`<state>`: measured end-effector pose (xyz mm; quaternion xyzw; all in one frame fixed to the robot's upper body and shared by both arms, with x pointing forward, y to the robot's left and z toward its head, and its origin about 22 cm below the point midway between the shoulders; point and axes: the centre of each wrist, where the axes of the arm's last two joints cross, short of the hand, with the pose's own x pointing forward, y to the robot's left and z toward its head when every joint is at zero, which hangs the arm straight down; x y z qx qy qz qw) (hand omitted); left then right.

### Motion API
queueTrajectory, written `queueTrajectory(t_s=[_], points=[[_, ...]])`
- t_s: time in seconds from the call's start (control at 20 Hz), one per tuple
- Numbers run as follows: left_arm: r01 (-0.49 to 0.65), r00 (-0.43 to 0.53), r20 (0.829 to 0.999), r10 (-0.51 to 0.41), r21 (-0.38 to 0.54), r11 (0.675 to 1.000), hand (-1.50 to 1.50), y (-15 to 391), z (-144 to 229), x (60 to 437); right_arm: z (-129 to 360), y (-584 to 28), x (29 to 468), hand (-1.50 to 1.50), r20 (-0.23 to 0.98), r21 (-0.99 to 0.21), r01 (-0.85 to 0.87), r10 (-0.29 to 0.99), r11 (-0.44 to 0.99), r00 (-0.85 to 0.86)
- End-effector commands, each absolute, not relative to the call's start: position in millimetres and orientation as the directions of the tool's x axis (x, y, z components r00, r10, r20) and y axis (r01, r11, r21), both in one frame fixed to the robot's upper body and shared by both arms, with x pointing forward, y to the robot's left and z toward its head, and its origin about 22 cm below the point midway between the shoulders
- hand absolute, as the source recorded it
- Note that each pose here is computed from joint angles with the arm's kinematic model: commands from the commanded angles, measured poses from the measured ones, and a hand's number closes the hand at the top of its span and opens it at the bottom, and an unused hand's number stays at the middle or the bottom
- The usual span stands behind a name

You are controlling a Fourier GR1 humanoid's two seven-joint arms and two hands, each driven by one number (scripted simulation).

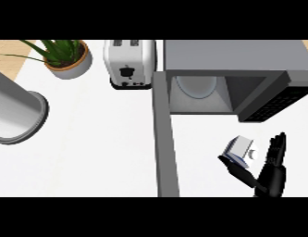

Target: Pick up the milk, place it into the microwave and close the microwave

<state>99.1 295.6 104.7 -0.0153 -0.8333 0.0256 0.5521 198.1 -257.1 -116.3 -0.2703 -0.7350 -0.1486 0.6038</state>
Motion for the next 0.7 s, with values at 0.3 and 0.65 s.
queueTrajectory(t_s=[0.3, 0.65], points=[[0.001, -0.374, 0.925, 0.059, -0.063, 0.998, -1.5, 291, 103, 97, -155, -309, 182, -1.5, 0.966, -0.181, 0.646, 0.257, 0.741, -0.024], [0.009, -0.38, 0.922, 0.069, -0.071, 0.997, -1.5, 295, 99, 105, -159, -272, 191, -1.5, 0.988, 0.066, 0.299, -0.021, 0.952, -0.152]])
